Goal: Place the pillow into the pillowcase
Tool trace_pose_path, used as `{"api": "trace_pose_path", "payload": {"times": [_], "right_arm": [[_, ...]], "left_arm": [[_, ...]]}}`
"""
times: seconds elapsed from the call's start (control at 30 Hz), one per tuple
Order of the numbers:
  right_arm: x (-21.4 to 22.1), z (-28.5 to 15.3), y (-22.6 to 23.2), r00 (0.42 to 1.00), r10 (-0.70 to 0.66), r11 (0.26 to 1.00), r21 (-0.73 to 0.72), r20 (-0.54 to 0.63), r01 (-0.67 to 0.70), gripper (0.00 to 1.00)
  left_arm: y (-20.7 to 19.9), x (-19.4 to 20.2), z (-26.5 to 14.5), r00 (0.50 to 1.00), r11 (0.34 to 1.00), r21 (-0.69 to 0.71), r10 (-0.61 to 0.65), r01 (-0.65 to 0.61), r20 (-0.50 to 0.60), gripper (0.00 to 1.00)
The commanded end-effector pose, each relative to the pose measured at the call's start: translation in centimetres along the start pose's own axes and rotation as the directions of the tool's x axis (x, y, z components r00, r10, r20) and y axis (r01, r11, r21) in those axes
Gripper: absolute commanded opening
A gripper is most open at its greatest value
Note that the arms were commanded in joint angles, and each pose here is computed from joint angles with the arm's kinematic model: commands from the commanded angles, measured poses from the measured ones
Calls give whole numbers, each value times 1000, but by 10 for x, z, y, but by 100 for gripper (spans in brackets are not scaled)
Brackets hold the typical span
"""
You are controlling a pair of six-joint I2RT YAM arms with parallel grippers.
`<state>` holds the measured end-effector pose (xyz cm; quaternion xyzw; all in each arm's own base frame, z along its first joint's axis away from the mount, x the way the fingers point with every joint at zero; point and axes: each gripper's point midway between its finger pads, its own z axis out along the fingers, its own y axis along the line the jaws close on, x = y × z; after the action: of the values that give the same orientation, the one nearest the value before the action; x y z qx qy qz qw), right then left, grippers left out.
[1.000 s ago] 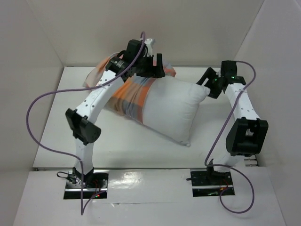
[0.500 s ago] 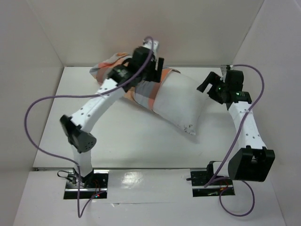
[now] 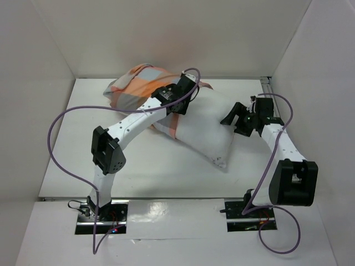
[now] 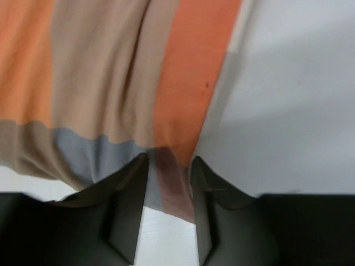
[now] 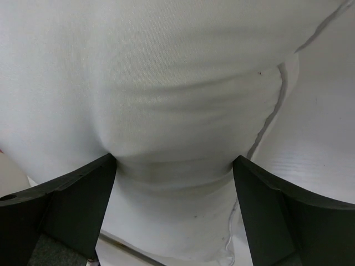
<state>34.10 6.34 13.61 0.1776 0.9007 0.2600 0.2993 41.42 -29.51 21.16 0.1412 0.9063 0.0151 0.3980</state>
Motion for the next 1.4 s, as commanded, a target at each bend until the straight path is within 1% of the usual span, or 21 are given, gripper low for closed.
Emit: {"api": "trace_pose_path", "payload": {"times": [0.0,0.1,0.13,0.2,0.23,0.27,0.3,0.33,0.37,0.4,0.43,0.47,0.5,0.57,0.67,0.8,0.9,0.97,1.13,1.33,1.37], "right_arm": [[6,9,6,1000,-24,999,-44,-13,23,90],[9,14,11,999,-24,997,-73,-22,22,89],[10,18,13,999,-19,997,-77,-29,17,89],[12,19,27,999,-23,990,-141,-34,18,80],[14,22,40,999,-42,982,-185,-23,37,70],[14,24,49,999,-24,975,-223,-33,16,39],[13,27,55,1000,-16,971,-239,-27,9,22],[1,28,69,1000,-21,961,-276,13,24,10],[-1,29,82,1000,2,953,-301,13,2,2],[-6,32,89,1000,12,948,-320,21,-5,0],[-13,36,98,999,18,938,-347,42,-3,0],[-15,34,108,998,59,928,-370,35,-41,0],[-18,37,111,996,83,922,-382,38,-62,0],[-21,35,115,990,134,903,-417,49,-102,0],[-18,28,109,983,165,905,-408,83,-118,0],[-9,9,115,969,226,876,-455,94,-160,0],[10,6,113,960,271,863,-458,66,-213,0],[19,-3,116,959,276,853,-478,69,-211,0],[22,-22,122,957,270,859,-474,103,-192,0],[19,-40,120,946,272,877,-451,178,-167,0],[18,-44,121,943,274,877,-453,190,-163,0]], "left_arm": [[17,-3,6,1000,996,-88,-7,8,9,41],[16,0,6,1000,997,-76,7,-7,-4,14],[12,-2,3,1000,999,-53,5,-6,-7,0],[1,0,-2,999,999,-1,32,-32,-17,0],[-16,-7,-20,999,994,103,39,-38,0,0],[-41,-10,-38,996,975,204,82,-85,26,0],[-64,-19,-60,994,944,314,93,-107,60,0],[-104,-17,-91,992,850,512,104,-125,69,0],[-128,-18,-117,989,775,614,112,-146,94,0],[-164,-15,-151,984,674,717,122,-177,127,0],[-186,-17,-189,981,546,815,117,-194,156,0],[-204,-12,-198,983,483,857,119,-181,140,0],[-214,-18,-216,982,409,893,94,-188,163,0],[-221,-15,-225,989,293,947,91,-134,112,0],[-202,-24,-199,997,292,954,51,-69,56,0],[-155,-54,-161,999,355,935,-41,18,-4,0],[-136,-68,-143,996,372,925,-82,74,-47,0],[-119,-81,-137,993,381,921,-112,79,-39,0],[-112,-95,-146,990,379,923,-141,62,-9,0],[-119,-112,-174,986,328,945,-159,7,48,0],[-123,-111,-178,987,319,947,-158,18,34,0]]}}
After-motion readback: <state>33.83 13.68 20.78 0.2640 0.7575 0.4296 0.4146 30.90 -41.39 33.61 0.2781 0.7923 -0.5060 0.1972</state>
